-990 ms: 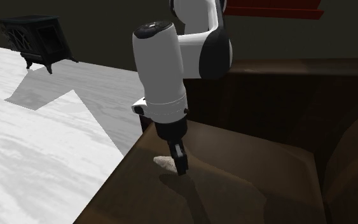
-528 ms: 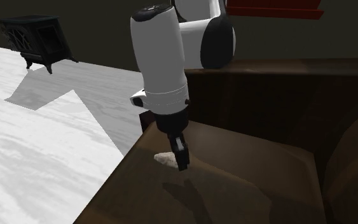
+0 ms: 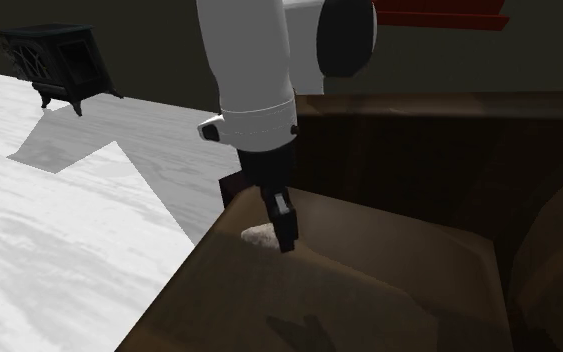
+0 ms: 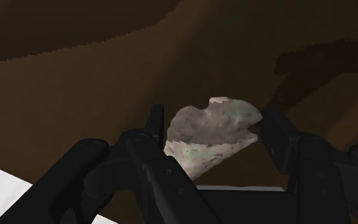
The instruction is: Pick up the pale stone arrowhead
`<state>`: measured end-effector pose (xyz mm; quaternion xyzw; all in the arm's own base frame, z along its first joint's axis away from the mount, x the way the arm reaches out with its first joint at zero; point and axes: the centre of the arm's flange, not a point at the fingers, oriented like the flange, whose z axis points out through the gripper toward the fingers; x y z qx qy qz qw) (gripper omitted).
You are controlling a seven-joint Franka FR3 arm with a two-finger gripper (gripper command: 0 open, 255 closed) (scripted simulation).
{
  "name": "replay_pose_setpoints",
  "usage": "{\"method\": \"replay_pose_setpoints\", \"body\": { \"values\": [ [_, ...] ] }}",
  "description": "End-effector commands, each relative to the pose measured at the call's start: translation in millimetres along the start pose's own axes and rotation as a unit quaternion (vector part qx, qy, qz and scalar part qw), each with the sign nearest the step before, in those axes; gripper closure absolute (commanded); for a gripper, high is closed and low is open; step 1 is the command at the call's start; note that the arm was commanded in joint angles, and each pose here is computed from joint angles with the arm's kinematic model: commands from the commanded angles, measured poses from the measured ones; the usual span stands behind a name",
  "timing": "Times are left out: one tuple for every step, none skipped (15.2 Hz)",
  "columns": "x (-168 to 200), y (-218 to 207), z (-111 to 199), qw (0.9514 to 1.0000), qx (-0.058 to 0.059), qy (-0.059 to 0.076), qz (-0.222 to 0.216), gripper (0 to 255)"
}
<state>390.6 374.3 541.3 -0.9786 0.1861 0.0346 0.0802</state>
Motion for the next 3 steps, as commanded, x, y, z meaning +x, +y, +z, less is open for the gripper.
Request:
{"method": "replay_pose_setpoints", "body": {
  "values": [
    [-1.3, -1.9, -10.6, 1.0, 0.0, 0.0, 0.0, 255],
    [-1.4, -2.0, -11.4, 1.0, 0.0, 0.0, 0.0, 255],
    [-1.4, -2.0, -11.4, 1.0, 0.0, 0.0, 0.0, 255]
  ]
}}
